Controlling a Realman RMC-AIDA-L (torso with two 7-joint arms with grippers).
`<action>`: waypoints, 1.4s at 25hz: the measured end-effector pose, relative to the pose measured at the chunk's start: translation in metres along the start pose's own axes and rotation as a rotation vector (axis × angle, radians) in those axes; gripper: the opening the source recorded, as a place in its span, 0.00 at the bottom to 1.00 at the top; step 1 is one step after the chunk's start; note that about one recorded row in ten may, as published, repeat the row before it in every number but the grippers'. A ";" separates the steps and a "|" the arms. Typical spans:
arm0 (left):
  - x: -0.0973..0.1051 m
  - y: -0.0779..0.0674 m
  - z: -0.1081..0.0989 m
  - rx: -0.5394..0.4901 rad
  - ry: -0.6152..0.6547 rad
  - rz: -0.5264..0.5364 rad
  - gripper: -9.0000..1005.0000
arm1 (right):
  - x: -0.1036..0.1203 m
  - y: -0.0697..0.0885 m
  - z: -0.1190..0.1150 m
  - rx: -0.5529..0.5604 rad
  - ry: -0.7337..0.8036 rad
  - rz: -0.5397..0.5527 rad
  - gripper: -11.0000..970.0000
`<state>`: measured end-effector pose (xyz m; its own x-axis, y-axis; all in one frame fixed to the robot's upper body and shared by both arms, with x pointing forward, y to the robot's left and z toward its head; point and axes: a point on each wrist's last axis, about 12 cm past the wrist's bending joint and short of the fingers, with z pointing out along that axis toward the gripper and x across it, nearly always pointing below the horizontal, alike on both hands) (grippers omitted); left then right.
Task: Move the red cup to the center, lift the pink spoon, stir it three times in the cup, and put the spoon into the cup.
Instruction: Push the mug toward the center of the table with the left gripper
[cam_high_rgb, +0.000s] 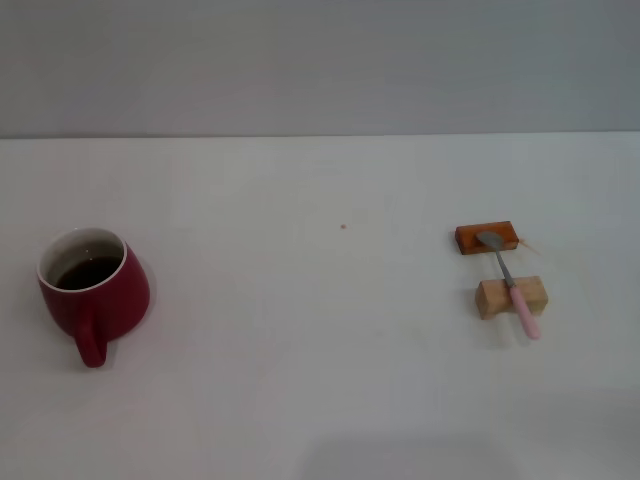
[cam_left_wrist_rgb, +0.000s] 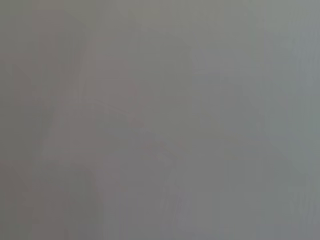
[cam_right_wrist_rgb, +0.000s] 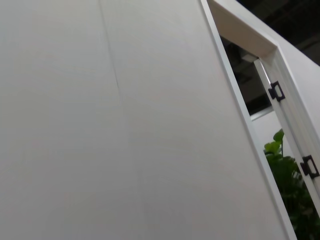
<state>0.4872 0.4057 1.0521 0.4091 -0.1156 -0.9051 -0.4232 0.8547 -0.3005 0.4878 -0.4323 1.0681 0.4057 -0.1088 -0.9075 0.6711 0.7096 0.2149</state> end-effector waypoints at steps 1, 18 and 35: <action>0.001 0.000 -0.001 0.001 0.005 0.007 0.79 | 0.000 0.000 -0.003 0.000 -0.006 -0.001 0.70; 0.018 0.008 -0.005 -0.023 0.161 0.140 0.69 | 0.001 0.002 -0.018 -0.013 -0.006 0.001 0.70; 0.044 -0.020 -0.016 0.321 0.317 0.581 0.14 | 0.000 0.001 -0.013 -0.040 -0.007 -0.012 0.70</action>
<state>0.5007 0.3750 1.0131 -0.0838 0.3021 -0.9496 -0.2232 0.9230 0.3133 0.4800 -0.4224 1.0632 0.4020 -0.1225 -0.9074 0.6506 0.7355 0.1889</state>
